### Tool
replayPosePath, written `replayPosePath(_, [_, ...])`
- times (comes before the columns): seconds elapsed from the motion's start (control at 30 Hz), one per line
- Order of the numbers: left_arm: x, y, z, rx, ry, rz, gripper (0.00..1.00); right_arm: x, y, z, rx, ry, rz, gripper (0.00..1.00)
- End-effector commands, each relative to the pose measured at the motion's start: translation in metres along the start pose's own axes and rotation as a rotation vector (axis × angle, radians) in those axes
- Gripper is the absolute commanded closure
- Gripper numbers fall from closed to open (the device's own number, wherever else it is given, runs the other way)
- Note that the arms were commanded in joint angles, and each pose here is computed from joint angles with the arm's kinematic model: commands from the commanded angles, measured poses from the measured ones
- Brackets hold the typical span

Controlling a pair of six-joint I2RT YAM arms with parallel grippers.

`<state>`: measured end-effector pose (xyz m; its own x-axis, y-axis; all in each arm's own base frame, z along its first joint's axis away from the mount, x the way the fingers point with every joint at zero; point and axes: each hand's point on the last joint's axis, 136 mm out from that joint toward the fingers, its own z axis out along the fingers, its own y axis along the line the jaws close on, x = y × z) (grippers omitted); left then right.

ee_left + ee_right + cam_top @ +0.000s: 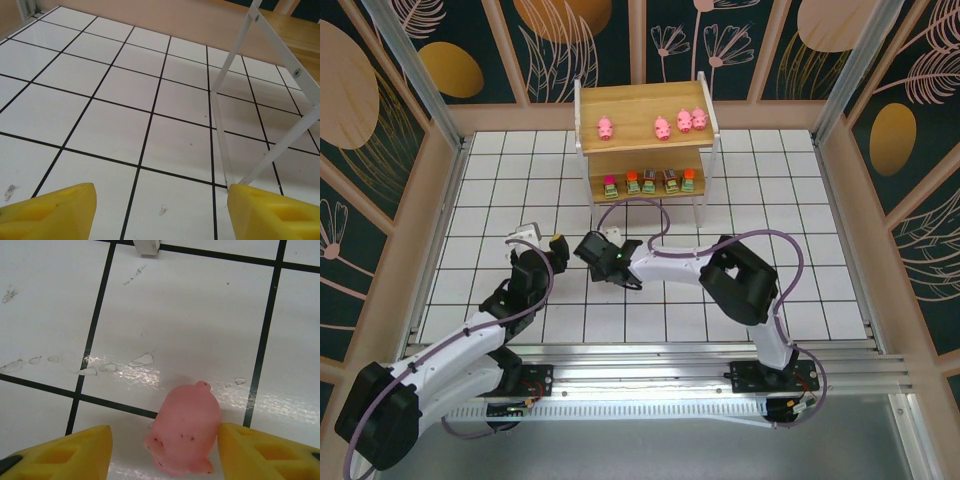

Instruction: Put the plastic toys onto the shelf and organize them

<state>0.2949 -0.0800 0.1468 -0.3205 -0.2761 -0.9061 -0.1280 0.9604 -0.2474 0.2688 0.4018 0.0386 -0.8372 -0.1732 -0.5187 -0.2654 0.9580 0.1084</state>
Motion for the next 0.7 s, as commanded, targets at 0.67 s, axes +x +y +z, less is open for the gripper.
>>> replayPosePath(0.67, [-0.0006,0.0051,0.0029,-0.029,-0.009,-0.016,0.29,0.0008,-0.0089,0.0105,0.09,0.009,-0.048,0.56])
